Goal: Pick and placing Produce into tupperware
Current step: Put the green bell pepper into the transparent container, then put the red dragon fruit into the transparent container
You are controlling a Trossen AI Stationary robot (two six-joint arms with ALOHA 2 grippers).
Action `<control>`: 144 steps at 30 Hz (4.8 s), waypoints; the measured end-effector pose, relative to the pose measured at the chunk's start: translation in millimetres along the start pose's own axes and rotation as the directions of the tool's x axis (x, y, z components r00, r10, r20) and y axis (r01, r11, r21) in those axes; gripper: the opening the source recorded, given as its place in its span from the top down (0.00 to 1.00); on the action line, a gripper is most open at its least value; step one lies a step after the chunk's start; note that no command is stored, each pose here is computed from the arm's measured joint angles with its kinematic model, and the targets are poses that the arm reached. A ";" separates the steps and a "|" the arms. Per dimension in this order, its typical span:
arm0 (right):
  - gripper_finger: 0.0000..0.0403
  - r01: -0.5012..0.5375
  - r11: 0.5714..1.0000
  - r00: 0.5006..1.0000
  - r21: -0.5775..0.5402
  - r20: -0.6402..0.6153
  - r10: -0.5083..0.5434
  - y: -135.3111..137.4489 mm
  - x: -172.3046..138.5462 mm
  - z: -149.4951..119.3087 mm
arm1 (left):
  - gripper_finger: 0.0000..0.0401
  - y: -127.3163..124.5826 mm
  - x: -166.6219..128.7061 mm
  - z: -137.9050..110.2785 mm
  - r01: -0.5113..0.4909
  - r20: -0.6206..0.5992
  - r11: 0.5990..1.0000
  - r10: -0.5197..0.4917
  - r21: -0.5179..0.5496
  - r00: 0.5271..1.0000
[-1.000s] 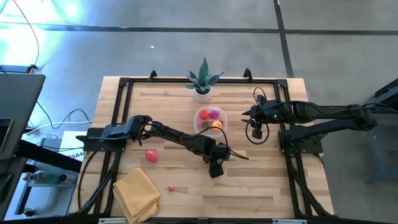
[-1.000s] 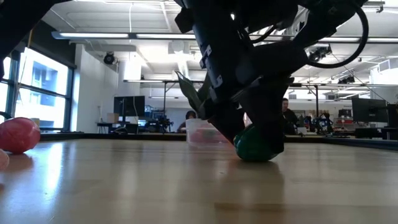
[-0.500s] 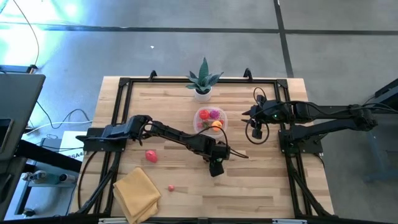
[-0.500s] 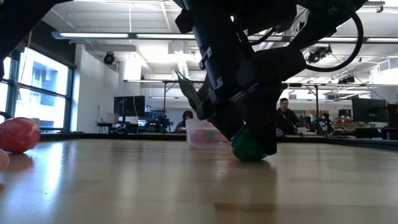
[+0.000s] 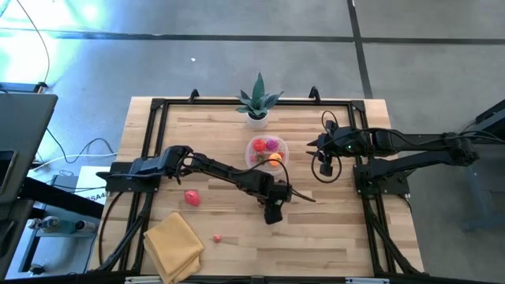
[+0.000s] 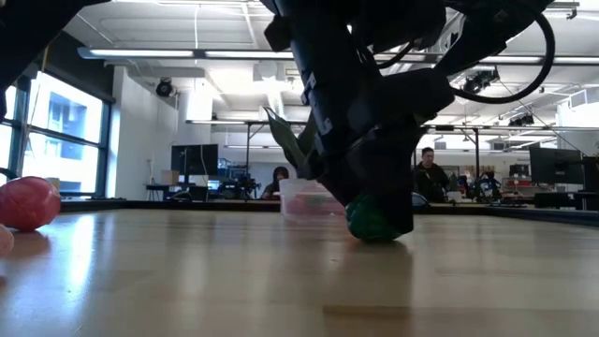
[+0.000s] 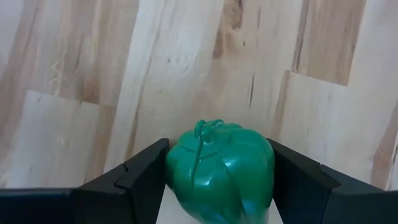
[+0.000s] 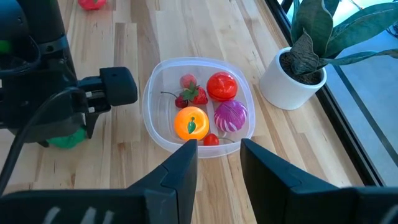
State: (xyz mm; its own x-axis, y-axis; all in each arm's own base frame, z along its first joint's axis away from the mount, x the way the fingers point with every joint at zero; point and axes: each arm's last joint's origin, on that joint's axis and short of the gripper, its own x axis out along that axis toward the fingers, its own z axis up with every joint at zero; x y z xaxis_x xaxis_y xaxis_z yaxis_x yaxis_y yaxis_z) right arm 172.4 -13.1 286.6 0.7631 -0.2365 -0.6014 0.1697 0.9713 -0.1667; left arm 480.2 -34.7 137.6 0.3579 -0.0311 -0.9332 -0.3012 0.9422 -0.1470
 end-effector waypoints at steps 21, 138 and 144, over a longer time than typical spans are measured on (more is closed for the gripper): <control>0.72 0.000 1.000 1.000 0.000 0.000 0.000 0.0 0.1 0.0 | 0.42 -10.2 -55.6 20.7 0.043 -0.060 0.988 -0.035 0.145 0.998; 0.72 0.000 1.000 1.000 0.000 0.000 0.000 0.0 0.0 0.0 | 0.14 151.4 -136.2 45.5 -0.216 -0.337 0.976 0.216 0.037 0.917; 0.72 0.000 1.000 1.000 0.000 0.000 0.000 0.0 0.0 0.0 | 0.14 149.2 -162.6 43.6 -0.246 -0.279 0.968 0.226 -0.039 0.933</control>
State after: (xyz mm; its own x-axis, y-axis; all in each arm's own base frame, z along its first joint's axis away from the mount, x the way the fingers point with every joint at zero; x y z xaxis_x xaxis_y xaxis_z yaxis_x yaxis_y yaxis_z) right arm 172.4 -13.1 286.6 0.7633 -0.2369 -0.6011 0.1701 0.9712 -0.1668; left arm 415.5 125.5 281.7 0.0190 0.0908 -0.9957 -0.4140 0.9072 0.0748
